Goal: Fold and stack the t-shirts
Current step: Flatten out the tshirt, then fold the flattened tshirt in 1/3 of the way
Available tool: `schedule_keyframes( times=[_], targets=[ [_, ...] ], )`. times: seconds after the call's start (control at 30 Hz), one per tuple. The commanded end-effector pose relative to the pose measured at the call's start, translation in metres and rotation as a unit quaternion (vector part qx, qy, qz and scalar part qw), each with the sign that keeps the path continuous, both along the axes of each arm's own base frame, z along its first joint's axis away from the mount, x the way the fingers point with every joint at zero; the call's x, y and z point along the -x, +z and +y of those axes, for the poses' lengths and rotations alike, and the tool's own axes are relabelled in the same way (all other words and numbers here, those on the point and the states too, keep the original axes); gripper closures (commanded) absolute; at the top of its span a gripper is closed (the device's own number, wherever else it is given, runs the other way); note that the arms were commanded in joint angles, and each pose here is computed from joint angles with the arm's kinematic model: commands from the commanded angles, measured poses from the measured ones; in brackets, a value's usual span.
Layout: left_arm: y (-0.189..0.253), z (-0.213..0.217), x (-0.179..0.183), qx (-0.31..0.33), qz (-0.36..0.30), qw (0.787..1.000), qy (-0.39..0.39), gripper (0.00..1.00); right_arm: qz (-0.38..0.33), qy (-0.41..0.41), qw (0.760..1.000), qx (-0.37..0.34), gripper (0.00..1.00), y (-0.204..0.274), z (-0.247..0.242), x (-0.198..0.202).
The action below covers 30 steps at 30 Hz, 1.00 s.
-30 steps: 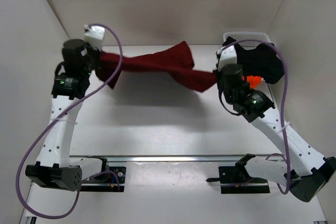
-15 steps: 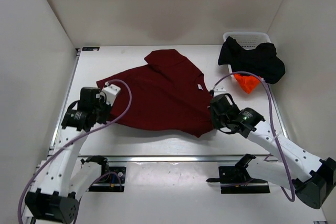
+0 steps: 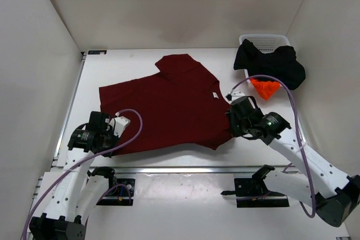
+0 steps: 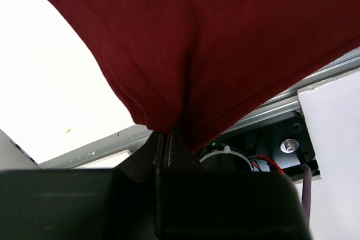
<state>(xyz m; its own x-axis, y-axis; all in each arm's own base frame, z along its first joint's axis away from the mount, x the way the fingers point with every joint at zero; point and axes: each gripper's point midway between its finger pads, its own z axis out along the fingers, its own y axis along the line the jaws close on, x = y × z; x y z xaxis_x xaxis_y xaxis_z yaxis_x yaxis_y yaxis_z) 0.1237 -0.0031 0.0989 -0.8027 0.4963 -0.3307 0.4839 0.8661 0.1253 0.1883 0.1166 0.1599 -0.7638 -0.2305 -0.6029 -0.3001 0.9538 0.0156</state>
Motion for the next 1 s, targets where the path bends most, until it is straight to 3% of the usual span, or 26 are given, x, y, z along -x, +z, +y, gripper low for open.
schedule_keyframes(
  times=[0.0,0.17,0.43,0.77,0.97],
  targets=[
    [-0.004,0.003,-0.001,-0.005,0.009,1.0,0.01,1.0,-0.05,0.03,0.998,-0.016,1.0,0.012,0.017,-0.043],
    [0.003,0.009,-0.028,-0.027,-0.012,0.999,0.025,1.0,-0.134,0.11,0.984,0.03,1.0,0.018,0.04,-0.122],
    [0.004,0.034,-0.087,-0.066,-0.038,0.991,0.108,1.0,-0.135,0.138,0.981,0.021,1.0,-0.002,0.089,-0.218],
    [-0.006,0.065,-0.128,-0.093,-0.027,0.98,0.172,1.0,-0.11,0.103,0.988,-0.016,1.0,-0.021,0.091,-0.267],
    [-0.012,0.056,-0.145,-0.086,-0.011,0.982,0.167,1.0,-0.113,0.084,0.989,-0.047,1.0,-0.018,0.086,-0.296]
  ],
)
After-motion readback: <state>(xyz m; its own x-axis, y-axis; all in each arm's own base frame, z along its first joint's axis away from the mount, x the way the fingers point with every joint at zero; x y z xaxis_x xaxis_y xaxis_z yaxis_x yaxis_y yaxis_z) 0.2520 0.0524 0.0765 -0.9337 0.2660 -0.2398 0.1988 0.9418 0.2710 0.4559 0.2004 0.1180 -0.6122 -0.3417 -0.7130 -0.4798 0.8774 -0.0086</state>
